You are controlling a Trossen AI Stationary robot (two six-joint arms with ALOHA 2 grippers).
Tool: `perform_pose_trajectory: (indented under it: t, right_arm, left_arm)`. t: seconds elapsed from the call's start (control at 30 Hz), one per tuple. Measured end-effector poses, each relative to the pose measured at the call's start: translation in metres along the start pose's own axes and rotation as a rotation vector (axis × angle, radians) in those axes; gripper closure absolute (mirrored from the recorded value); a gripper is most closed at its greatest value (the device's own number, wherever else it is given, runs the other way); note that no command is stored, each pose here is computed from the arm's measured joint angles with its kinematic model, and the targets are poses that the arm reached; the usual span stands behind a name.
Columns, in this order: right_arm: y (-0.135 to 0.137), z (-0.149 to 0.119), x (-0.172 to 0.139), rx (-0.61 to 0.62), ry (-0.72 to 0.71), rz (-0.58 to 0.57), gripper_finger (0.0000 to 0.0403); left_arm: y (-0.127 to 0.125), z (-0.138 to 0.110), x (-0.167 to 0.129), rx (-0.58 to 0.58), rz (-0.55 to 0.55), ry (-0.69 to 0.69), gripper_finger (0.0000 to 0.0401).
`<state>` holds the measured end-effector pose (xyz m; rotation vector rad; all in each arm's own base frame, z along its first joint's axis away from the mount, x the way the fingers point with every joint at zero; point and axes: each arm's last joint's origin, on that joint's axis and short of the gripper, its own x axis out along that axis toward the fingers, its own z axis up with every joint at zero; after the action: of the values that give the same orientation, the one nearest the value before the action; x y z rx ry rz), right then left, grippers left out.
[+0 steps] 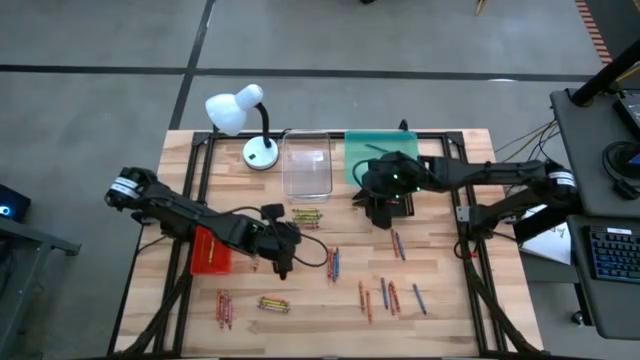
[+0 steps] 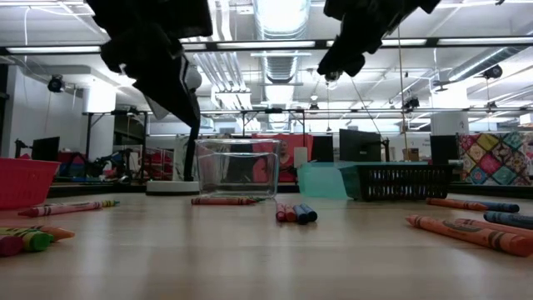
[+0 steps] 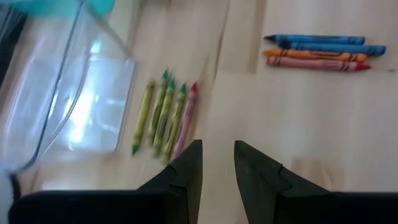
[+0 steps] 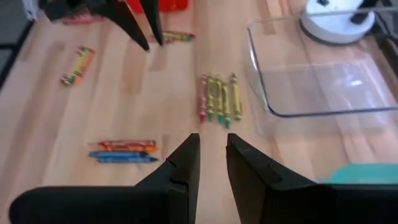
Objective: Sort crayons
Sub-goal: Put the red crayon into the black bin
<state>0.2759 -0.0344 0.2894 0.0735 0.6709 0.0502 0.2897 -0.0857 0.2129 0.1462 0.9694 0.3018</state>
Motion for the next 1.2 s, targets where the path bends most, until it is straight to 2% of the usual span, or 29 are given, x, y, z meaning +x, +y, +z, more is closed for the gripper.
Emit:
perform_pose_trajectory:
  t: [0.3, 0.53, 0.8, 0.97, 1.2]
  right_arm:
    - [0.020, -0.018, 0.006, -0.010, -0.044, 0.057, 0.0335]
    - [0.023, -0.016, 0.008, -0.016, -0.066, 0.068, 0.0335]
    - [0.023, -0.015, 0.008, -0.019, -0.076, 0.067, 0.0335]
    - [0.022, -0.015, 0.008, -0.015, -0.077, 0.028, 0.0335]
    - [0.020, -0.015, 0.008, -0.006, -0.077, -0.013, 0.0335]
  left_arm:
    - [-0.005, -0.006, 0.023, 0.035, -0.013, -0.072, 0.0326]
    - [0.003, -0.018, 0.042, 0.024, -0.009, -0.166, 0.0326]
    - [0.014, -0.041, 0.060, -0.011, 0.009, -0.214, 0.0326]
    - [0.021, -0.046, 0.066, -0.016, 0.016, -0.316, 0.0326]
    - [0.030, -0.054, 0.073, -0.019, 0.024, -0.307, 0.0326]
